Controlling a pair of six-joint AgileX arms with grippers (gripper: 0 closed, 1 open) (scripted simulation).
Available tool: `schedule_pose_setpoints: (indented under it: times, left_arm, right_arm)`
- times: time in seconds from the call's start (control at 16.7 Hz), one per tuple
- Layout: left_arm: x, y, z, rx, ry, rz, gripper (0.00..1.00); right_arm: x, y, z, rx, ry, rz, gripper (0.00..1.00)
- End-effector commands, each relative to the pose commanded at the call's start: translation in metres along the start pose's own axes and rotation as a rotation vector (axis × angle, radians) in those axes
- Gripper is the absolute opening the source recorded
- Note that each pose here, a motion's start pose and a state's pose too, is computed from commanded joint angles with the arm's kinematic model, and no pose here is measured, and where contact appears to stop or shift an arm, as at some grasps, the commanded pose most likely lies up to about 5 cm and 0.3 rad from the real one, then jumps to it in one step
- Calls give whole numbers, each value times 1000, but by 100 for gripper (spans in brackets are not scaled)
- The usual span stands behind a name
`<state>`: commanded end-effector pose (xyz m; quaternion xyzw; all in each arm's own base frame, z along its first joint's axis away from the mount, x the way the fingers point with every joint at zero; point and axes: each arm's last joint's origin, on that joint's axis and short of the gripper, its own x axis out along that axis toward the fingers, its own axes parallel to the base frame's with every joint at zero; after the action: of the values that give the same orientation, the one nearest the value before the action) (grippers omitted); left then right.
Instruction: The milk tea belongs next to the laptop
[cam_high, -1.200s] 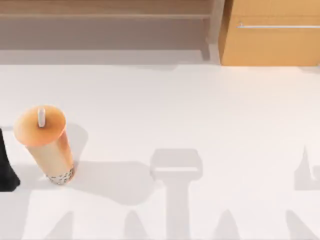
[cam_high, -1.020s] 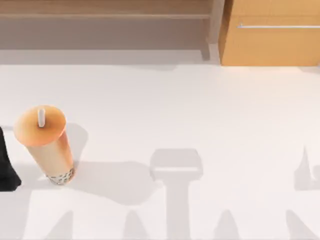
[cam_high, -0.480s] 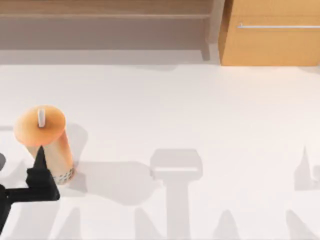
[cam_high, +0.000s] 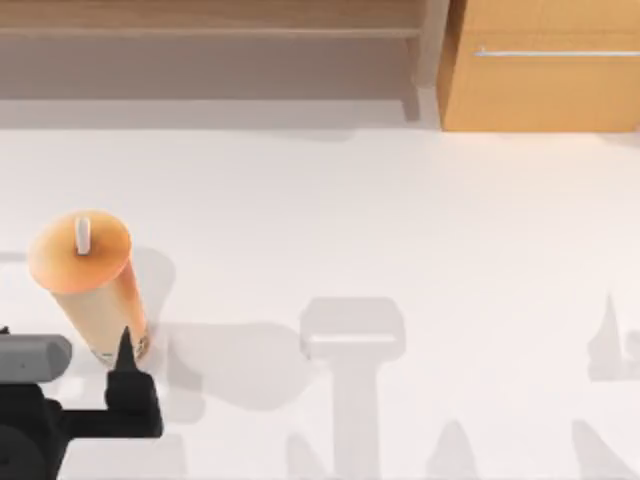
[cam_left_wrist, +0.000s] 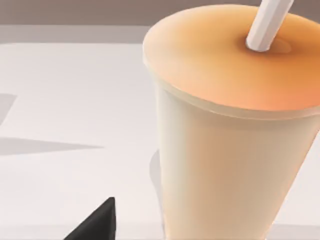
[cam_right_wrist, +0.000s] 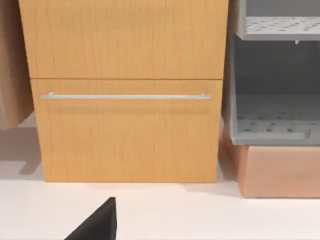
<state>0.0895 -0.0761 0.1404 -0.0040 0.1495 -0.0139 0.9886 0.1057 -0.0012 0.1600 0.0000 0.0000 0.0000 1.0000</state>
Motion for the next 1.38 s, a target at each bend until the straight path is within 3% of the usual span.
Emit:
schedule_pose_setpoints:
  times: [0.54,1.38]
  left_arm:
    - [8,-5,3,3,2,1,100]
    - [80,0,0,1,0,0,100]
  right_arm:
    - [0,0,0,0,0,0,100]
    - [0,0,0,0,0,0,100]
